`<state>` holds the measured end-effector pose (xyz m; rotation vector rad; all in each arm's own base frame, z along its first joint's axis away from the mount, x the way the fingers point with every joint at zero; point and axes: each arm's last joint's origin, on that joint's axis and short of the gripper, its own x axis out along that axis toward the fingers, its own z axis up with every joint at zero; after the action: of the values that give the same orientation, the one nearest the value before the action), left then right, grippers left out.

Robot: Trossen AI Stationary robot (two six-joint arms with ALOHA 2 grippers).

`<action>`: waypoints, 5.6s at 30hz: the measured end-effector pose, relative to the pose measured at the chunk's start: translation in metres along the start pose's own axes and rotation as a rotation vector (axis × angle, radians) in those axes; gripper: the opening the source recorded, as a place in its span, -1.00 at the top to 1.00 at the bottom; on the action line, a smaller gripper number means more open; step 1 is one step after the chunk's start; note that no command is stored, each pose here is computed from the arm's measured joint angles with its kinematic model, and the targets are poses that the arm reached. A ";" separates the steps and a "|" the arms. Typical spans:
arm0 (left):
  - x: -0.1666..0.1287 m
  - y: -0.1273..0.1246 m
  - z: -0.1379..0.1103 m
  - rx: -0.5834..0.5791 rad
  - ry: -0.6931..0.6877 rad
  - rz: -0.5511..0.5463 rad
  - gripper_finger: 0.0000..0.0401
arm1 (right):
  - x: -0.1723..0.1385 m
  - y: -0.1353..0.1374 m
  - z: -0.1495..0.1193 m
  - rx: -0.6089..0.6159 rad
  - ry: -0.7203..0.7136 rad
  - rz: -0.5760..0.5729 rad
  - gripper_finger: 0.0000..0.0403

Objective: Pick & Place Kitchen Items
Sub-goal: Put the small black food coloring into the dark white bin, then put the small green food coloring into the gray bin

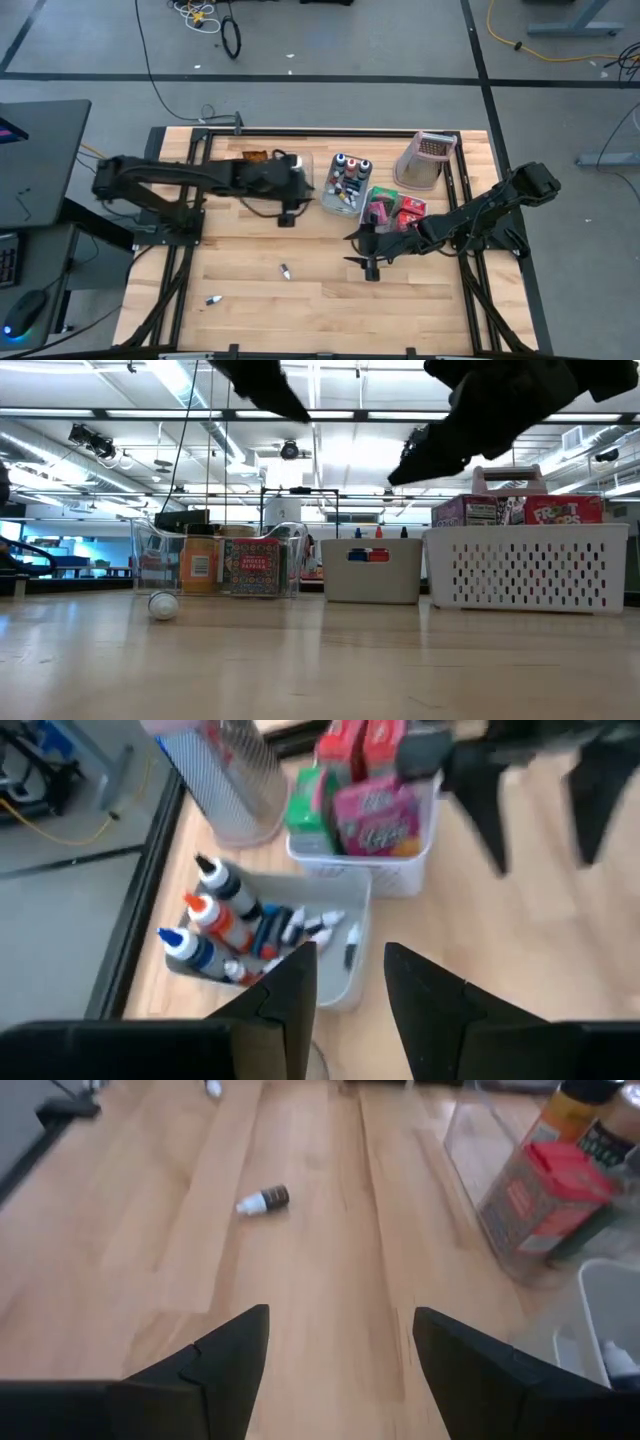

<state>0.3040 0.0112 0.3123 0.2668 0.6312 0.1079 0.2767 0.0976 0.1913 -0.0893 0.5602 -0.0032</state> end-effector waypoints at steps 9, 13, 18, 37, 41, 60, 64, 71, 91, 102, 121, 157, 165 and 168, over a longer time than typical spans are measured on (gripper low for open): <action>-0.040 -0.033 -0.039 -0.092 0.004 -0.095 0.40 | -0.001 0.001 0.012 0.038 -0.122 0.016 -0.30; -0.035 -0.063 -0.075 -0.171 0.059 -0.177 0.45 | -0.001 0.002 0.014 0.010 -0.129 0.032 -0.30; -0.035 -0.095 -0.102 -0.308 0.144 -0.227 0.46 | 0.001 0.001 0.004 -0.006 -0.042 0.018 -0.30; -0.092 -0.168 -0.152 -0.773 0.745 -0.336 0.46 | 0.002 -0.002 0.003 -0.013 -0.045 0.004 -0.30; -0.102 -0.181 -0.158 -0.807 0.796 -0.337 0.46 | 0.002 -0.002 0.003 -0.013 -0.046 0.004 -0.30; -0.097 -0.252 -0.179 -0.603 0.975 -0.304 0.46 | 0.002 -0.002 0.003 -0.015 -0.045 0.006 -0.30; -0.094 -0.256 -0.182 -0.584 0.977 -0.294 0.46 | 0.002 -0.002 0.003 -0.054 -0.046 0.004 -0.30; -0.088 -0.252 -0.190 -0.555 0.889 -0.182 0.46 | 0.002 -0.002 0.003 -0.063 -0.046 0.004 -0.30; -0.094 -0.203 -0.170 -0.471 0.894 0.370 0.46 | 0.002 -0.001 0.009 -0.178 -0.106 0.009 -0.30; -0.056 -0.170 -0.156 -0.390 1.024 0.281 0.32 | 0.002 -0.001 0.013 -0.208 -0.141 0.006 -0.30; -0.020 -0.139 -0.165 0.330 1.000 -0.136 -0.30 | 0.002 -0.001 0.013 -0.208 -0.140 0.006 -0.30; 0.003 -0.151 -0.167 0.135 0.923 -0.101 0.54 | 0.002 -0.003 -0.005 -0.267 0.037 0.008 -0.30; 0.019 -0.139 -0.118 0.151 0.662 0.049 0.57 | 0.003 -0.002 -0.004 -0.264 0.026 0.008 -0.30; 0.027 -0.124 -0.094 0.163 0.564 0.122 0.54 | 0.002 -0.002 -0.005 -0.264 0.038 0.008 -0.30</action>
<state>0.2726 -0.0833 0.1896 0.4382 1.1867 0.2545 0.2761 0.0946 0.1859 -0.3449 0.5964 0.0775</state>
